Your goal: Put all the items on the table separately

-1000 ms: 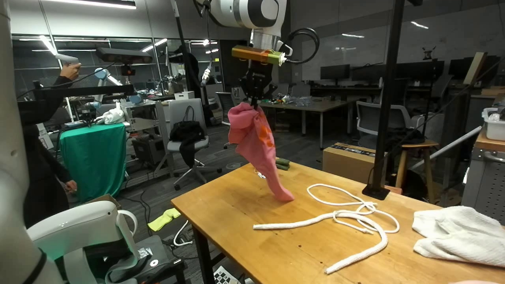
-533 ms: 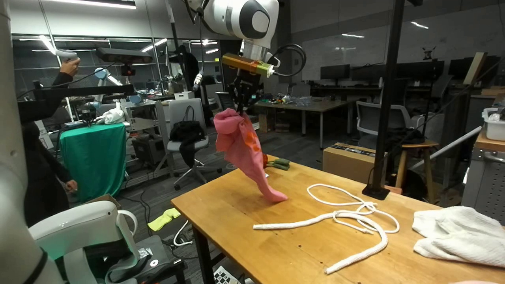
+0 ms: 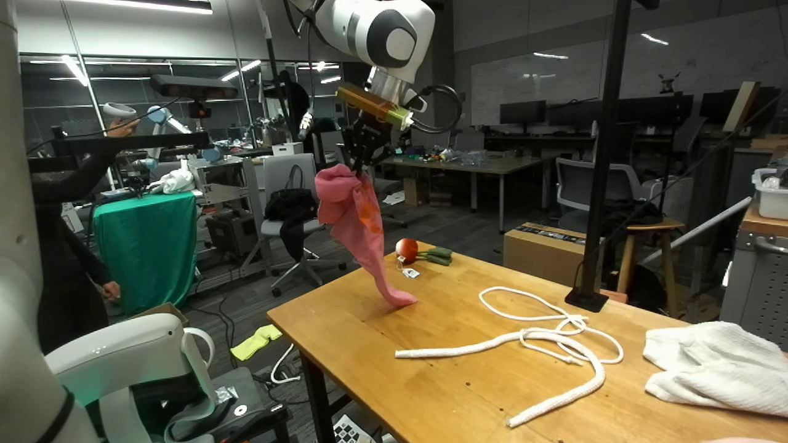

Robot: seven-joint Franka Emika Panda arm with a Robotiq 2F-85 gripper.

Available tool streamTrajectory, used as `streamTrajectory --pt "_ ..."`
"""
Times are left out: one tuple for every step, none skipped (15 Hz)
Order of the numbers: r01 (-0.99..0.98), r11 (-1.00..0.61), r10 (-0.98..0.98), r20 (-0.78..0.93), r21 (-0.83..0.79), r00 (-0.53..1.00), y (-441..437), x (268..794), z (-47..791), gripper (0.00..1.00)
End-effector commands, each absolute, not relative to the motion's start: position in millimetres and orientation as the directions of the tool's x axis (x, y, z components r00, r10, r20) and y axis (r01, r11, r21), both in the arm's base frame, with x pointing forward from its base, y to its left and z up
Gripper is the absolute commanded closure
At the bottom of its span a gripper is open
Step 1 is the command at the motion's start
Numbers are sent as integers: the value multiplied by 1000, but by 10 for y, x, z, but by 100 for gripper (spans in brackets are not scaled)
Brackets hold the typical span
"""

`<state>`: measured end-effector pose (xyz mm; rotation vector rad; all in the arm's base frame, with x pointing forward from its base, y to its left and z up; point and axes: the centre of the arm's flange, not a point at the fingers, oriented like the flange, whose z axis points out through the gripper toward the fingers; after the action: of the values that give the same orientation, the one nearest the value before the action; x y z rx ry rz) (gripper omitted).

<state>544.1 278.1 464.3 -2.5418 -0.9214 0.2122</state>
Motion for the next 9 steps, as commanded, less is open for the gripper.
streamTrajectory --pt "546 -691 631 -28 -474 775 2831 5447 4331 96" --pt "538 -690 634 -47 -485 772 2838 5441 4222 96" --pt "528 -689 636 -65 -497 769 2854 5432 4118 96" --pt "522 -691 637 -79 -501 767 2864 5412 3976 96" --pt "514 -695 632 -87 -503 770 2894 5392 3865 96" --pt "510 -699 630 -94 -502 771 2927 5372 3711 96" --pt "507 -699 630 -99 -505 770 2949 5344 3623 96" --pt "499 -700 629 -110 -511 770 2992 5326 3498 96" --pt "496 -700 629 -115 -514 769 3025 5293 3391 96"
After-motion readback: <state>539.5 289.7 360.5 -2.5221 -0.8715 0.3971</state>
